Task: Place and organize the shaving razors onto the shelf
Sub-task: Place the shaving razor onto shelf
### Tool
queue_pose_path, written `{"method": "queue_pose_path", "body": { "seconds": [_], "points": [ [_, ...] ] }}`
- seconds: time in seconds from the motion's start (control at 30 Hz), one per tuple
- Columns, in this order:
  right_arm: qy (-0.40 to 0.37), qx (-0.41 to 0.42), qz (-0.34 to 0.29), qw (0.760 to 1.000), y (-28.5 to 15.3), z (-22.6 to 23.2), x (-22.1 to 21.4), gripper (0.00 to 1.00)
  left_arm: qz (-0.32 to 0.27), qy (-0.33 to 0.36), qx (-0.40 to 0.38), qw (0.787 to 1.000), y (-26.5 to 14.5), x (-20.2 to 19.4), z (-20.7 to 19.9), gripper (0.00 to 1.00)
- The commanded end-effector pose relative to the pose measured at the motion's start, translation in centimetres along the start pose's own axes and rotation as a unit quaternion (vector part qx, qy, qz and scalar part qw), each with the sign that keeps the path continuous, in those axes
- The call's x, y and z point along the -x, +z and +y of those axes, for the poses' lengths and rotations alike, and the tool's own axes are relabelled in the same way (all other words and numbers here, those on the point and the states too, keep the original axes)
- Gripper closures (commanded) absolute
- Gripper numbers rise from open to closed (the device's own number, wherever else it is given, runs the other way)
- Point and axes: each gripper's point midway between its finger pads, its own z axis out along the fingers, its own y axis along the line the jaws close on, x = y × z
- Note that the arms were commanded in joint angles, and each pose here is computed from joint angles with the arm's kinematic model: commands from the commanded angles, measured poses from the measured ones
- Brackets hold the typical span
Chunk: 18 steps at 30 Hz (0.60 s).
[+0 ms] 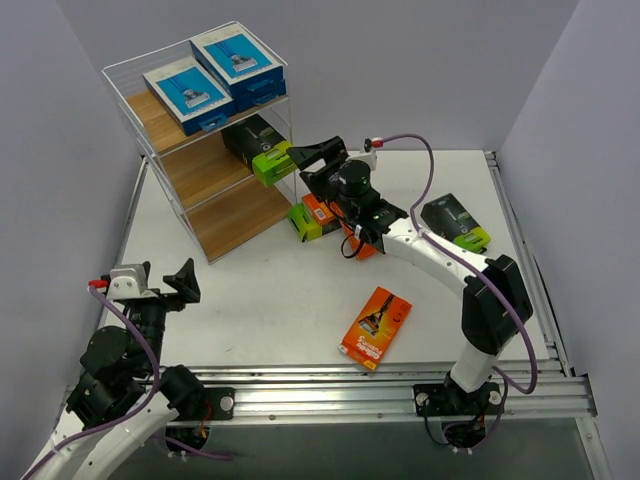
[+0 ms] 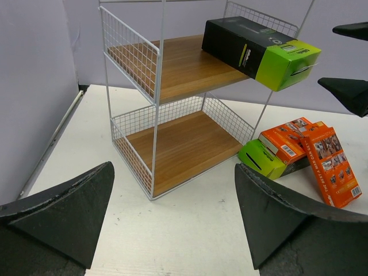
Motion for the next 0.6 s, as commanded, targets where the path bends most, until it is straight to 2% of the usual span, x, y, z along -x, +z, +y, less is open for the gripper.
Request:
{"method": "queue_pose_path", "body": {
  "seconds": [0.0,0.2,0.57],
  "points": [
    [0.003,0.043,-0.003,0.999,-1.2,2.7,0.9,0.25,-0.011,-0.011,-0.002,1.0,-0.1,1.4,-0.1,0.05],
    [-0.002,0.06,0.026,0.998,-1.4,3.2,-1.2,0.45,-0.013,-0.011,-0.004,1.0,-0.1,1.4,-0.1,0.05],
    [-0.014,0.073,0.05,0.996,-0.4,4.0,-3.9,0.6,-0.013,-0.01,-0.007,1.0,0.0,1.3,-0.3,0.06]
  ]
}}
